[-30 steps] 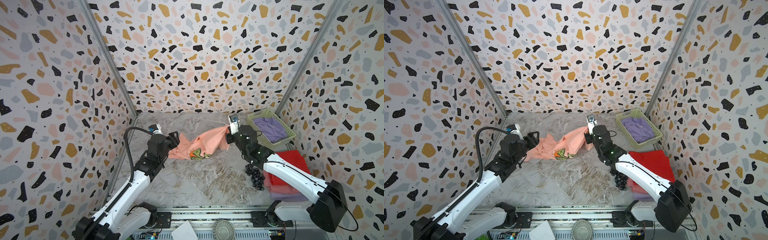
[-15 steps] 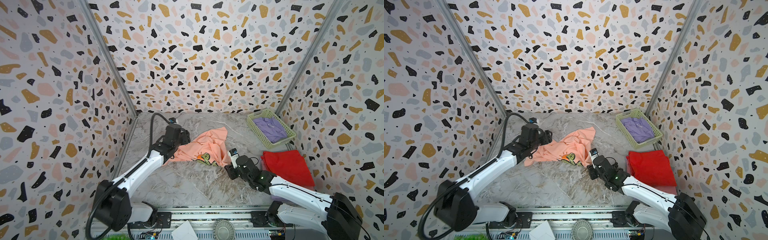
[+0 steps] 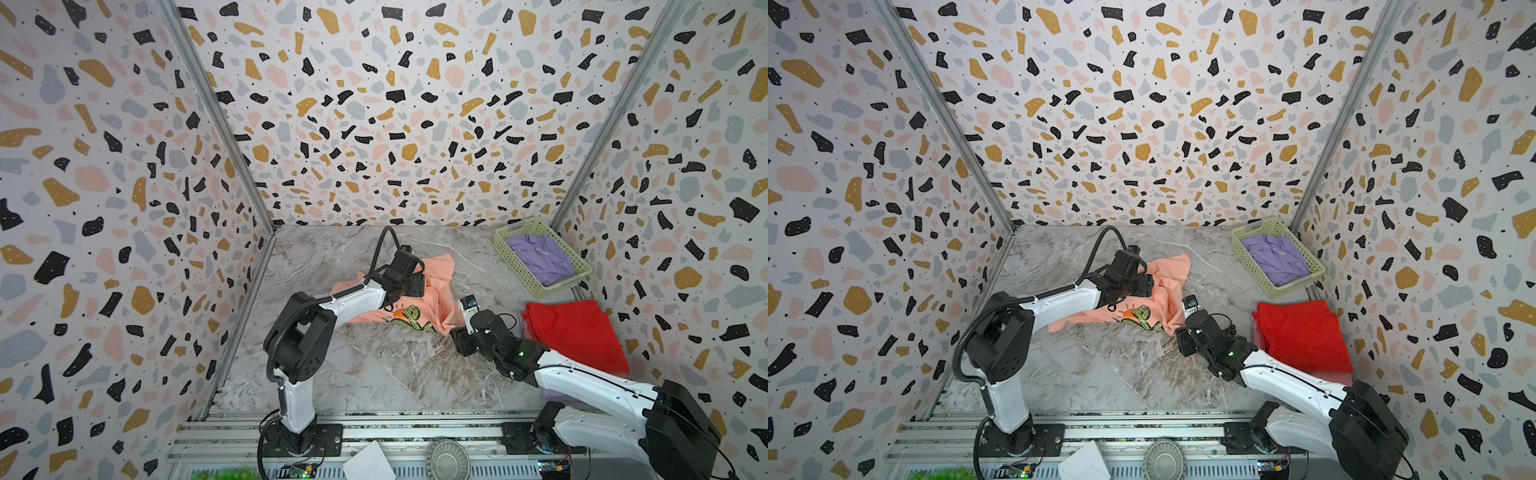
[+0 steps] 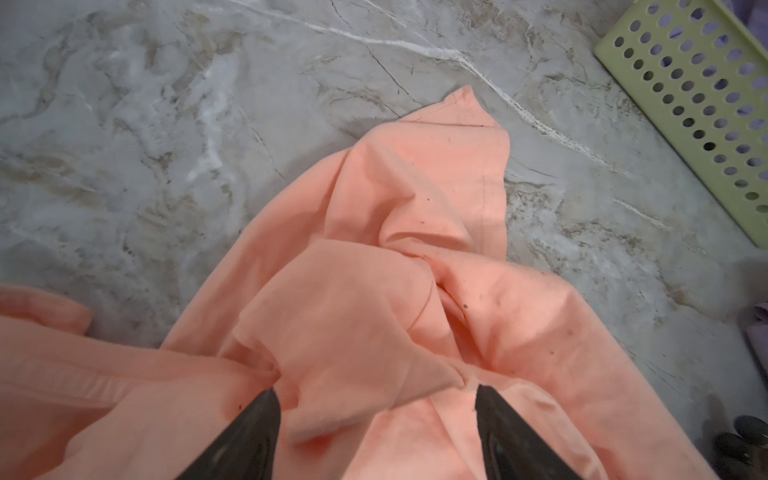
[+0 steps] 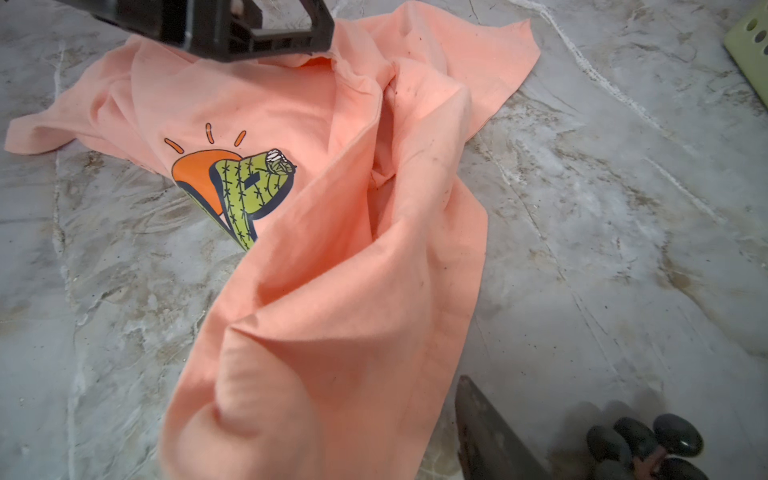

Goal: Fold and stack the t-shirts

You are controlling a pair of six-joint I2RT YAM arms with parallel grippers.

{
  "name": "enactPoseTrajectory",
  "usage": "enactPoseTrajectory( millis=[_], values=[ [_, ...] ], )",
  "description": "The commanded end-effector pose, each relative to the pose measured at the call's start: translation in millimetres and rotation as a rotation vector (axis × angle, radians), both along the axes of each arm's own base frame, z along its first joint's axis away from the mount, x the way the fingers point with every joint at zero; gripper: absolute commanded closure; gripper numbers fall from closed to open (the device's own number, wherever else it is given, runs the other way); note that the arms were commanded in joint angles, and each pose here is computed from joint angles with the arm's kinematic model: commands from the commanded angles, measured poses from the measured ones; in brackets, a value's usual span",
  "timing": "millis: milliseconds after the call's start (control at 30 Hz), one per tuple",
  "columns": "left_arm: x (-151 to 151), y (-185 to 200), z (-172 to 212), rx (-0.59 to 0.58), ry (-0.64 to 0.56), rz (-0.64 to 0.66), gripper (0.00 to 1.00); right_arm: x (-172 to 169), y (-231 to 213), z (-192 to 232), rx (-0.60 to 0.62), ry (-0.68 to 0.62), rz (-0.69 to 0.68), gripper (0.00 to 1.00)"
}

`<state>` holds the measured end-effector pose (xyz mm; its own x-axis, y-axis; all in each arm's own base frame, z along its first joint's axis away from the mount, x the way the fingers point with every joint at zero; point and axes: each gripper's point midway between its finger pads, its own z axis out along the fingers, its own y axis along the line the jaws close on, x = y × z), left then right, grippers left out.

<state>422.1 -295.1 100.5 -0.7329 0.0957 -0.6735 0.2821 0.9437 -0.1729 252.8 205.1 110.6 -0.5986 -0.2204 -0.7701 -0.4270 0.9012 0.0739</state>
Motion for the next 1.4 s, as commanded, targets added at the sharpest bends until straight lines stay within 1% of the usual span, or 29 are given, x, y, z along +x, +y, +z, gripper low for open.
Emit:
enactPoseTrajectory(
  millis=[0,67,133,200,267,300,333,367,400,467,567,633,700,767,833,933,1033,1133,1233,1300,1367],
  values=[
    [10,8,-6,0.129,-0.036,0.002,0.26,4,-5,4,-0.003,-0.027,-0.022,0.43],
    [12,12,-9,0.165,-0.044,0.004,0.26,6,-7,6,0.000,-0.032,-0.034,0.46],
    [15,12,-14,0.173,-0.047,0.010,0.28,7,-9,6,0.003,-0.033,-0.042,0.49],
    [17,10,-21,0.179,-0.039,0.003,0.36,9,-10,8,0.010,-0.038,-0.050,0.56],
    [20,6,-24,0.177,-0.038,-0.002,0.65,12,-13,10,0.011,-0.045,-0.069,0.66],
    [22,6,-21,0.176,-0.043,0.004,0.75,13,-16,11,0.010,-0.050,-0.084,0.71],
    [24,6,-16,0.170,-0.054,0.009,0.84,16,-18,13,0.012,-0.059,-0.097,0.77],
    [26,8,-6,0.170,-0.078,0.018,0.91,19,-20,17,0.018,-0.073,-0.110,0.82],
    [27,10,7,0.167,-0.102,0.027,0.94,23,-22,21,0.023,-0.088,-0.124,0.85],
    [30,17,43,0.152,-0.171,0.047,1.00,36,-26,39,0.028,-0.143,-0.158,0.91],
    [27,38,114,0.130,-0.292,0.085,1.00,57,-35,86,0.005,-0.282,-0.219,0.94],
    [20,59,170,0.097,-0.387,0.126,1.00,70,-37,137,0.026,-0.400,-0.244,0.95],
    [5,85,228,0.050,-0.494,0.170,1.00,79,-38,194,0.081,-0.517,-0.256,0.95],
    [-20,119,291,-0.021,-0.628,0.242,1.00,78,-37,254,0.133,-0.646,-0.228,0.96],
    [-53,150,342,-0.099,-0.756,0.297,1.00,71,-35,308,0.182,-0.757,-0.196,0.96],
    [-103,186,394,-0.201,-0.899,0.346,1.00,59,-28,365,0.230,-0.861,-0.128,0.95],
    [-142,203,424,-0.311,-0.987,0.328,1.00,36,-16,410,0.291,-0.964,-0.018,0.94],
    [-162,205,437,-0.390,-1.013,0.284,1.00,14,0,437,0.308,-1.042,0.084,0.94],
    [-164,203,436,-0.401,-1.005,0.269,1.00,5,11,448,0.309,-1.072,0.136,0.94],
    [-157,204,432,-0.377,-0.998,0.293,1.00,11,14,447,0.304,-1.073,0.122,0.94],
    [-145,202,424,-0.340,-0.986,0.317,1.00,23,19,438,0.271,-1.066,0.101,0.94]
  ],
)
